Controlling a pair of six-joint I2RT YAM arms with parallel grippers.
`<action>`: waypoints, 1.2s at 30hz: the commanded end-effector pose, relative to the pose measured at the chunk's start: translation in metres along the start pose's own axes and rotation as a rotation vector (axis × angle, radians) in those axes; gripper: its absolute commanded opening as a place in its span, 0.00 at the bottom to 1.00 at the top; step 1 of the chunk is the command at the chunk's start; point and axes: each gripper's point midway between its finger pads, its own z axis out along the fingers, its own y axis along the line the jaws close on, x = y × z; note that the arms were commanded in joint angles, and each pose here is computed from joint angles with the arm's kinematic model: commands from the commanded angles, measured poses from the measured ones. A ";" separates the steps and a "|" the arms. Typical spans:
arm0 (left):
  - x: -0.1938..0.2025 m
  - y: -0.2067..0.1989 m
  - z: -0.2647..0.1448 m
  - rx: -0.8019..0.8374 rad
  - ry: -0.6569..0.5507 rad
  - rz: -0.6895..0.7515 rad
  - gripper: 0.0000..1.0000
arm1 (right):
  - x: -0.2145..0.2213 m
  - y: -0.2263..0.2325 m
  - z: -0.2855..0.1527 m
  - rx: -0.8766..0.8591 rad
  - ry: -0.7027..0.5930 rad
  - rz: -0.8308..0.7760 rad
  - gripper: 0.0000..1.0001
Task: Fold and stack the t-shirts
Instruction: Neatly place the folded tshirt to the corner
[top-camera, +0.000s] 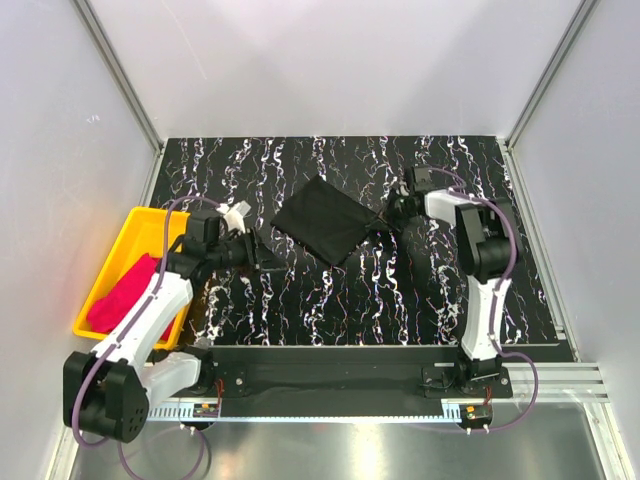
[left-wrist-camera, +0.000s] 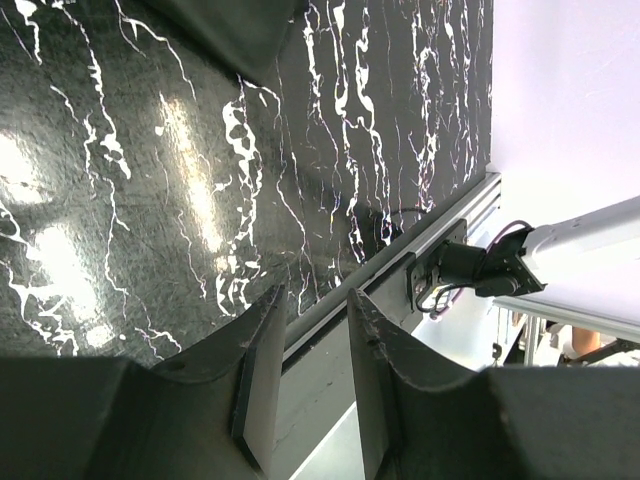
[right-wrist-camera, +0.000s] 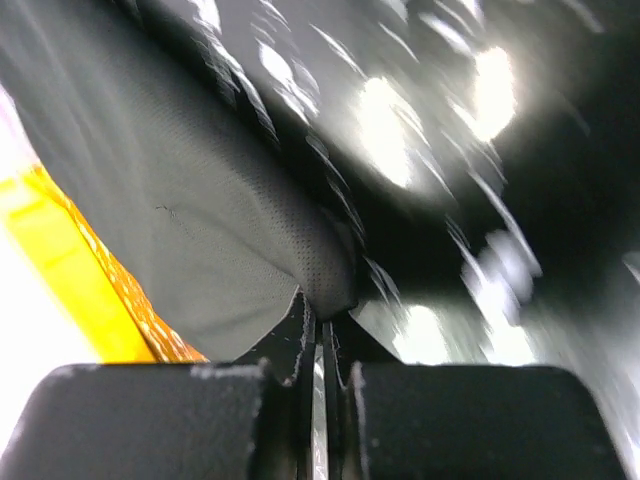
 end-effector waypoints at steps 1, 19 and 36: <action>-0.001 -0.010 -0.006 0.061 -0.038 0.069 0.35 | -0.006 -0.038 -0.038 0.166 -0.129 0.171 0.00; 0.002 -0.021 0.000 0.198 -0.055 0.070 0.35 | 0.037 -0.232 -0.258 0.545 -0.602 0.784 0.00; 0.012 -0.020 0.003 0.236 0.016 0.066 0.34 | 0.072 -0.286 -0.347 0.889 -0.681 0.779 0.00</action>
